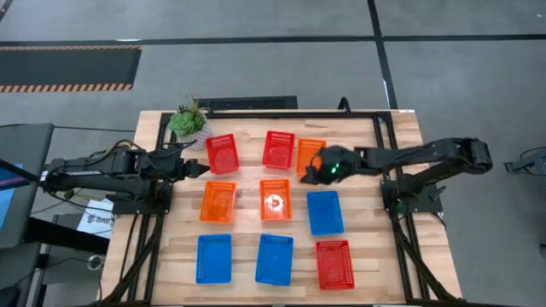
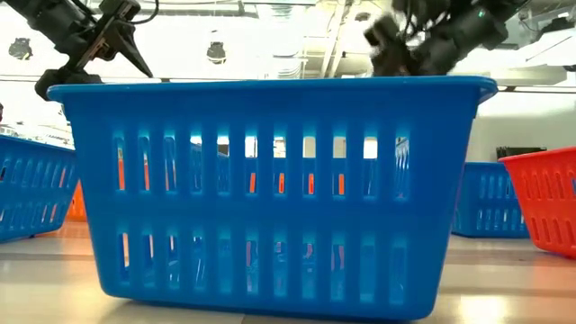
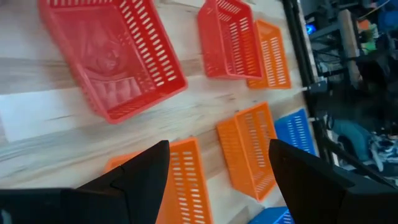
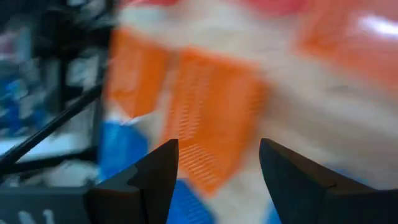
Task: Stack baskets by color
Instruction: Stack the bottom right orange bin on top of the top orange bin
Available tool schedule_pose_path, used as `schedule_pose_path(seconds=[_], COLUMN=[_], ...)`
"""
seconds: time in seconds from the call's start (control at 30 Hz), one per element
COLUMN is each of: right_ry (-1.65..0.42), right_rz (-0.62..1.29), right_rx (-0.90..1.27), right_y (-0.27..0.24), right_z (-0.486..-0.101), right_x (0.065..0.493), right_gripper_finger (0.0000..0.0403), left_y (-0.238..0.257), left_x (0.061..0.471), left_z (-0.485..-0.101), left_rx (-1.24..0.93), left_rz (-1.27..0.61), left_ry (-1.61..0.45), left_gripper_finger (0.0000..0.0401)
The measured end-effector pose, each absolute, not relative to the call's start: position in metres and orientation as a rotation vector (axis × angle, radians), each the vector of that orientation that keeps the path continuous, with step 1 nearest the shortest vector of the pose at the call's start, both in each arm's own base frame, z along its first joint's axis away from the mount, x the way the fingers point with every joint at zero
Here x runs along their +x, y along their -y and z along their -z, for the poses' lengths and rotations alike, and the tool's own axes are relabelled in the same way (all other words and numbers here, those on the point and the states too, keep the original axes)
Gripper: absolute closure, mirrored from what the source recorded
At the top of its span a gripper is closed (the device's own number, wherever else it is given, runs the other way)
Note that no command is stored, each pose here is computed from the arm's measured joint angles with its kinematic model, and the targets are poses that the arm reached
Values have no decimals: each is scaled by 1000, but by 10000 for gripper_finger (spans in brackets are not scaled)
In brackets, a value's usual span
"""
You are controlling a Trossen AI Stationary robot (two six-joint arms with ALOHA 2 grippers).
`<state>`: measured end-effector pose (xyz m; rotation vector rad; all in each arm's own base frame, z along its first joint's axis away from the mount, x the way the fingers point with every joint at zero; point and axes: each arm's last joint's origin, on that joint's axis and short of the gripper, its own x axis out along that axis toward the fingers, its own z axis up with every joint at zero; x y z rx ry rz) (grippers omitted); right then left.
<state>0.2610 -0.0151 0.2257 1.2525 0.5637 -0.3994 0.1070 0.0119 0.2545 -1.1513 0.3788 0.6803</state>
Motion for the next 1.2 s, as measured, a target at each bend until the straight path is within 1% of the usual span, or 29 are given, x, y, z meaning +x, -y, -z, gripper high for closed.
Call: schedule_pose_path(seconds=[0.07,0.17,0.43,0.57,0.77,0.83,0.9,0.97,1.1,1.13,1.2], right_ry=[-535,-565,-780,-913,-980,-1007,-1032,-1044,-1056,-1047,-1032], right_rz=[337,335,483,561,591,610,646,660,648,641,638], right_rx=[1243,1237,1183,1113,1076,1073,1062,1053,1023,1023,1037], right_y=[4,-3,-5,-3,-4,-6,-6,-6,-3,-2,1], right_z=[-223,-214,-195,-186,-177,-175,-173,-169,-166,-168,-174], right_x=[273,288,325,339,364,371,374,378,381,382,381], right_gripper_finger=[154,154,154,154,158,175,206,251,365,383,387], left_y=[-12,-12,-12,-12,-12,-12,-12,-12,-12,-12,-12], left_x=[109,109,109,109,109,108,108,108,108,108,108], left_z=[-254,-253,-253,-253,-253,-253,-253,-253,-253,-253,-253], left_rx=[-1146,-1145,-1145,-1141,-1124,-1123,-1116,-1115,-1109,-1102,-1091], left_rz=[-684,-686,-686,-682,-679,-681,-681,-681,-679,-677,-675], left_ry=[-386,-392,-391,-396,-404,-407,-412,-411,-413,-416,-418], left_gripper_finger=[138,138,138,138,138,138,138,138,138,138,138])
